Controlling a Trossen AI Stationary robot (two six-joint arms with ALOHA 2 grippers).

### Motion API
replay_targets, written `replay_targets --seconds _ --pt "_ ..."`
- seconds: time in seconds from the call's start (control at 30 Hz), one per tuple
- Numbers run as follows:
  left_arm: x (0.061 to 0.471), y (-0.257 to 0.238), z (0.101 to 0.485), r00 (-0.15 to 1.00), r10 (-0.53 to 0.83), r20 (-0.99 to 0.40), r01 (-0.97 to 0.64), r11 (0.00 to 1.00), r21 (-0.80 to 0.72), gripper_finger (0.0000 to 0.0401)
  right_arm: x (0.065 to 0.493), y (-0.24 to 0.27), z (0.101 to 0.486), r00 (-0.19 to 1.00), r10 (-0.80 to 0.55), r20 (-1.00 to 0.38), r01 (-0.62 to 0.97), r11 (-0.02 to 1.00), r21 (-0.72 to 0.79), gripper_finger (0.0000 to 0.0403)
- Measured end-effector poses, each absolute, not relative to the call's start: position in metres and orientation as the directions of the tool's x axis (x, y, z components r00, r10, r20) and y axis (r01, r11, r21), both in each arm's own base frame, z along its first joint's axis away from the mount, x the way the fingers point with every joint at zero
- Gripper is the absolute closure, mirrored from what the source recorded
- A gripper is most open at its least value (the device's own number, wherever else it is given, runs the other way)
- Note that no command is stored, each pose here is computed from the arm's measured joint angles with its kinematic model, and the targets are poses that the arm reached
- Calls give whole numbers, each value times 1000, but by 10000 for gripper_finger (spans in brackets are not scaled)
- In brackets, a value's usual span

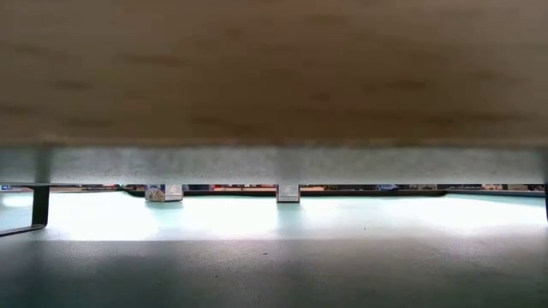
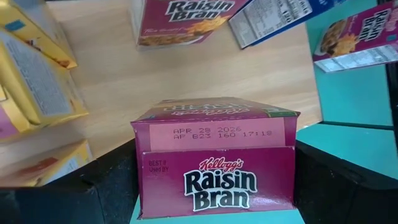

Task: Stack cereal on shelf
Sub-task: Put the right violet cereal box on the shelf aligned with the other violet cereal box

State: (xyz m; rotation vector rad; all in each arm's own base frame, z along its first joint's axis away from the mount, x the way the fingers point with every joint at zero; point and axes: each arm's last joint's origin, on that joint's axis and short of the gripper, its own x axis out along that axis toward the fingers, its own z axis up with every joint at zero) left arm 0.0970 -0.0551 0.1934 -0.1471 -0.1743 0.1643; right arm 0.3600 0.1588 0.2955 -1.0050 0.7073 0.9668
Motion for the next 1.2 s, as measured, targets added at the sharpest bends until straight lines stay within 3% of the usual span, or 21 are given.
replay_targets --seconds 1.03,1.2 --pt "97 -55 193 972 175 158 -150 976 -157 17 363 159 285 395 298 -869 -918 163 -362 76" --pt "97 -55 193 972 175 158 -150 976 -157 17 364 159 285 400 292 -869 -914 191 -357 76"
